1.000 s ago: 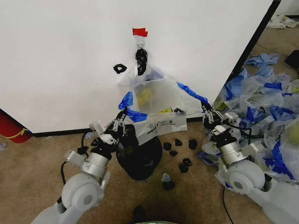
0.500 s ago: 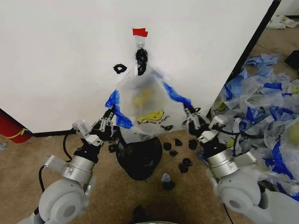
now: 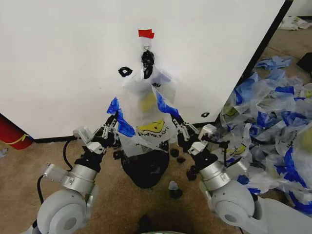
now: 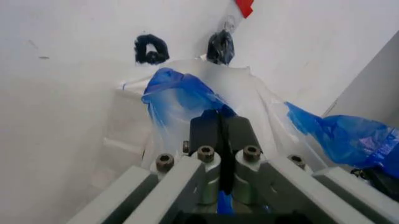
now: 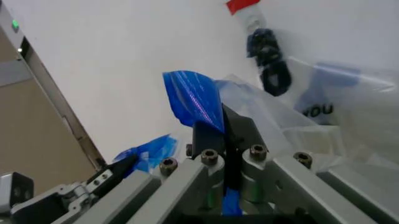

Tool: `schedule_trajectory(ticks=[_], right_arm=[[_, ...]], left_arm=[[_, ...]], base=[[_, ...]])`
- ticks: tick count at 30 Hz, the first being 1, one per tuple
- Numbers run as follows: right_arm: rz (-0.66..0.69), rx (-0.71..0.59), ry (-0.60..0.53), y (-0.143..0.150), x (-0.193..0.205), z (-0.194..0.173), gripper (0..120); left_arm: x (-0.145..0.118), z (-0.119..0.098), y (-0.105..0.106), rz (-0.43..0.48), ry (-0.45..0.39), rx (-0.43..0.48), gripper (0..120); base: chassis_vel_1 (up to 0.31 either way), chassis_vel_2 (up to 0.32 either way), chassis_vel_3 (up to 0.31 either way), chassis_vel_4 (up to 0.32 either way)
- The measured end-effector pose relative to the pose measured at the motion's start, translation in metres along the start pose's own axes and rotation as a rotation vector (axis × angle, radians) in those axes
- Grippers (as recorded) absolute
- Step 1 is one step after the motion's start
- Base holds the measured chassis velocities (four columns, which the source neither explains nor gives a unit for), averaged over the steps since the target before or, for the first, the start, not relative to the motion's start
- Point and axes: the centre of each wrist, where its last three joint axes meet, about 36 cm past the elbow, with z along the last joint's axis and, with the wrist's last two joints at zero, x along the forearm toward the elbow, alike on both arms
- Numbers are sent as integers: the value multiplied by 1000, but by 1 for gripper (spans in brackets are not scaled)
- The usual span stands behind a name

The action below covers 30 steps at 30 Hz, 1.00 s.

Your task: Pick up the garbage bag from the wall and place it over the trash bin.

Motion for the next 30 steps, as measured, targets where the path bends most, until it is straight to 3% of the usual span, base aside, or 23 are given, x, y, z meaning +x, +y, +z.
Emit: schedule_trajectory(ticks=[16, 30], right_arm=[[-47, -60, 12, 27, -14, 5, 0], [-38, -110, 50, 36, -16, 46, 0]], left_arm=[[10, -10, -6, -21, 25, -5, 0], [19, -9, -4, -51, 55, -17, 0]], base=[[0, 0, 0, 0], [0, 0, 0, 0]])
